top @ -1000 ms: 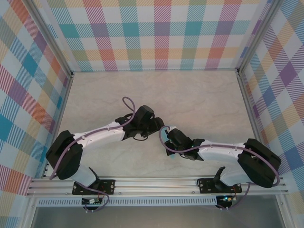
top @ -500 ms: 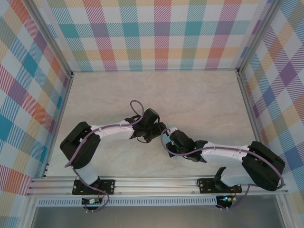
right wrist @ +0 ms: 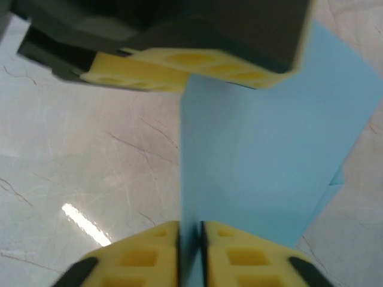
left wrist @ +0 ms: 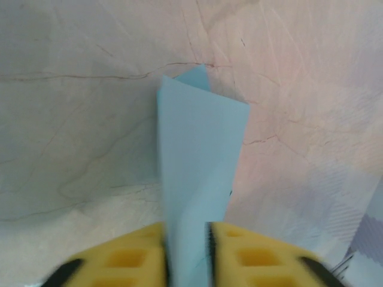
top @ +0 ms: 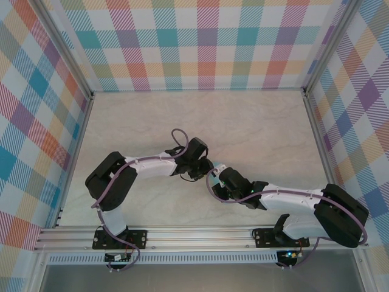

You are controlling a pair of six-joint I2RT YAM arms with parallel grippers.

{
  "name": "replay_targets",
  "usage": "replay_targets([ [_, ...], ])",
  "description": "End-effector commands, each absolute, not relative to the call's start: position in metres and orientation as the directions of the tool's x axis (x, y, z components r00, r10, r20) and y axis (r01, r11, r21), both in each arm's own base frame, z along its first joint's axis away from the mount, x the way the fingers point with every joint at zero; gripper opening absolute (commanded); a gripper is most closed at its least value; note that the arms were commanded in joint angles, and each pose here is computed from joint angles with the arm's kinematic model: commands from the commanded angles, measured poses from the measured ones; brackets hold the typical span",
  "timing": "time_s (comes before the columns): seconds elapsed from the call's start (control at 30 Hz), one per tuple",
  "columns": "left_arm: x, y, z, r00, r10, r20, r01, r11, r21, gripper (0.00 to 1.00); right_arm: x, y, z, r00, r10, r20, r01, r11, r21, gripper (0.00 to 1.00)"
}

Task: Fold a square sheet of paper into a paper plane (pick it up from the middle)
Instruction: Fold the wing for the fifth time at the center of the table.

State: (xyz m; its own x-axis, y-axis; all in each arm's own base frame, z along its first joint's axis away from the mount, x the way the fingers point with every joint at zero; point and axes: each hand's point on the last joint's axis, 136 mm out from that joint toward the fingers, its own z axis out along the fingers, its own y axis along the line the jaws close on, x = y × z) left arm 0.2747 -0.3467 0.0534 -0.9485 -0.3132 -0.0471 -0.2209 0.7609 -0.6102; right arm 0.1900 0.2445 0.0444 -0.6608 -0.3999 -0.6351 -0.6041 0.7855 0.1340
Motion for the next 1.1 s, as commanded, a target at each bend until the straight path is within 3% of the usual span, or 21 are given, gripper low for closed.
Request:
replay_targets([
  [0.0,0.280,-0.349,0.054,-0.951,-0.305,-0.047,-0.214,0.763,-0.610,0.09,0.187,0.241,0.048,-0.703,-0.397,-0.590,-0.569,0.811,0.133,0.28],
  [0.13,0.281,-0.350,0.056,-0.953,-0.300,-0.049,-0.209,0.765,-0.609,0.01,0.174,0.225,0.044,-0.783,-0.376,-0.496,-0.486,0.867,0.111,0.43],
  [0.43,0.281,-0.350,0.060,-0.955,-0.292,-0.049,-0.205,0.771,-0.603,0.00,0.161,0.197,0.054,-0.811,-0.414,-0.413,-0.405,0.907,-0.114,0.47],
  [0.77,0.281,-0.353,0.058,-0.958,-0.285,-0.040,-0.205,0.772,-0.601,0.00,0.154,0.211,0.052,-0.813,-0.447,-0.374,-0.419,0.894,-0.156,0.45],
  [1.07,0.280,-0.354,0.058,-0.959,-0.280,-0.035,-0.205,0.774,-0.599,0.00,0.158,0.213,0.044,-0.822,-0.448,-0.353,-0.404,0.894,-0.195,0.30],
])
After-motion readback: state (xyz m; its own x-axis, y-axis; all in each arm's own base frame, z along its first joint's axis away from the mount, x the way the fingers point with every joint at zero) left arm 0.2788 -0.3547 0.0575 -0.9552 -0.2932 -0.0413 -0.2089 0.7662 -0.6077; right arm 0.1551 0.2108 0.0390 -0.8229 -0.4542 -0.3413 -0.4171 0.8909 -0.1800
